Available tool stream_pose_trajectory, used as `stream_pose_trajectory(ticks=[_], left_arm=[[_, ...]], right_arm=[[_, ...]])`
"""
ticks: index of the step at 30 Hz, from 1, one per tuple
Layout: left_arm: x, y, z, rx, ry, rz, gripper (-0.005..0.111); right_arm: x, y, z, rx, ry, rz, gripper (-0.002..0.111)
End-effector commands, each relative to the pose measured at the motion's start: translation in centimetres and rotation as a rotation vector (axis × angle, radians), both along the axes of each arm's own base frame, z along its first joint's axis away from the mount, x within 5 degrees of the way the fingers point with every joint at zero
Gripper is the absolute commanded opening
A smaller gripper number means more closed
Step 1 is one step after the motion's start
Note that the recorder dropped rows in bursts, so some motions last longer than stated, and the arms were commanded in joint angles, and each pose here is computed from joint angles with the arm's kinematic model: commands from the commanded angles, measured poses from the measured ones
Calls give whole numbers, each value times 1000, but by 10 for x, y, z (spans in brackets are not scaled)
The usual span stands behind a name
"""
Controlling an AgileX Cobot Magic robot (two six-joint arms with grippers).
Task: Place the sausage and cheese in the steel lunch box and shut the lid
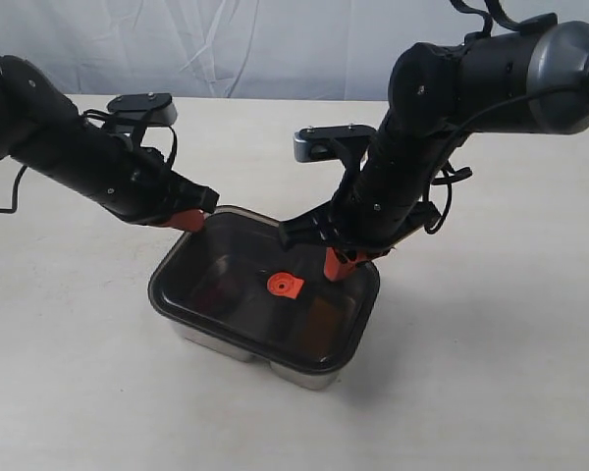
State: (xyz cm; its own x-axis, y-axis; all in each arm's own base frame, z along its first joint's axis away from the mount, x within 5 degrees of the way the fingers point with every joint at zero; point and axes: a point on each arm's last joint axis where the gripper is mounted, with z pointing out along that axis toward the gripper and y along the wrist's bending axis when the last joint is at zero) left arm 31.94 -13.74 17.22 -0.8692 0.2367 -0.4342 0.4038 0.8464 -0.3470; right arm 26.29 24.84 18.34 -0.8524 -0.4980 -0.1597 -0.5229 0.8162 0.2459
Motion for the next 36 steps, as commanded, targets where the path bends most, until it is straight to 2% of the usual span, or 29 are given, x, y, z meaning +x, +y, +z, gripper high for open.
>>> stream_pose_trajectory(ticks=[1, 36], left_arm=[[-1, -3, -9, -18, 26, -12, 0], [-4, -5, -22, -31, 116, -8, 0]], right_arm=[[0, -1, 1, 2, -5, 6, 0], [1, -3, 0, -19, -13, 14, 0]])
